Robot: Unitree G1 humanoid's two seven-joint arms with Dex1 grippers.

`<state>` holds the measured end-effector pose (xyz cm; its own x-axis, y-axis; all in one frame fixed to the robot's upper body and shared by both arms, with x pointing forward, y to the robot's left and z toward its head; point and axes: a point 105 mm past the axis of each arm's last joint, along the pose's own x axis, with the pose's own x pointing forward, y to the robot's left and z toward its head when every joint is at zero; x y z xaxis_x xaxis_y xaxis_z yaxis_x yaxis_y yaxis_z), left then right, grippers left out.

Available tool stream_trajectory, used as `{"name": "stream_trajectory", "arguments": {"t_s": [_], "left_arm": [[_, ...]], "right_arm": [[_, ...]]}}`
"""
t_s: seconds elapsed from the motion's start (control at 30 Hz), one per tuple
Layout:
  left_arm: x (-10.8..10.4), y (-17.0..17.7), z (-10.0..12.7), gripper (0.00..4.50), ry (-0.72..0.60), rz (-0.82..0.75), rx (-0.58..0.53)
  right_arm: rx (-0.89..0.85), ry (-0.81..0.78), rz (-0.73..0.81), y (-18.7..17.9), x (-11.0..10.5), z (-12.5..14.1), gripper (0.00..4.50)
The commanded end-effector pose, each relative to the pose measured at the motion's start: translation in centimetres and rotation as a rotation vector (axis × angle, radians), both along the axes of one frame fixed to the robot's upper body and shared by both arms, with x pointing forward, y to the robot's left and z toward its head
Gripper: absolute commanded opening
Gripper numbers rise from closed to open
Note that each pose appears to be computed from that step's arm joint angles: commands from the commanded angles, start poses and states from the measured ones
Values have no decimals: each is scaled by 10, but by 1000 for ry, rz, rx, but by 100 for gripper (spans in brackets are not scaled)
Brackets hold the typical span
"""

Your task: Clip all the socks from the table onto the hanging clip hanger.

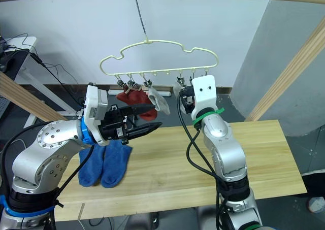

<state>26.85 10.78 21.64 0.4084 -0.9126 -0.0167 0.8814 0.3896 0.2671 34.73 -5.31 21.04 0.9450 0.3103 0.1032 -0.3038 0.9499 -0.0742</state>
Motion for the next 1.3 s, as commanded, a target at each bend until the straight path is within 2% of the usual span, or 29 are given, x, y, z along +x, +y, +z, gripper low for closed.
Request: {"name": "stream_trajectory", "arguments": {"t_s": [0.03,0.93,1.3], "left_arm": [[-3,-2,6,280,-30,-16,0],[-2,-2,6,280,-36,-18,3],[-2,-3,7,280,-37,-18,3]], "right_arm": [[12,-40,6,1,-6,10,215],[12,-114,-65,-2,14,28,215],[171,-49,-64,3,13,33,215]]}}
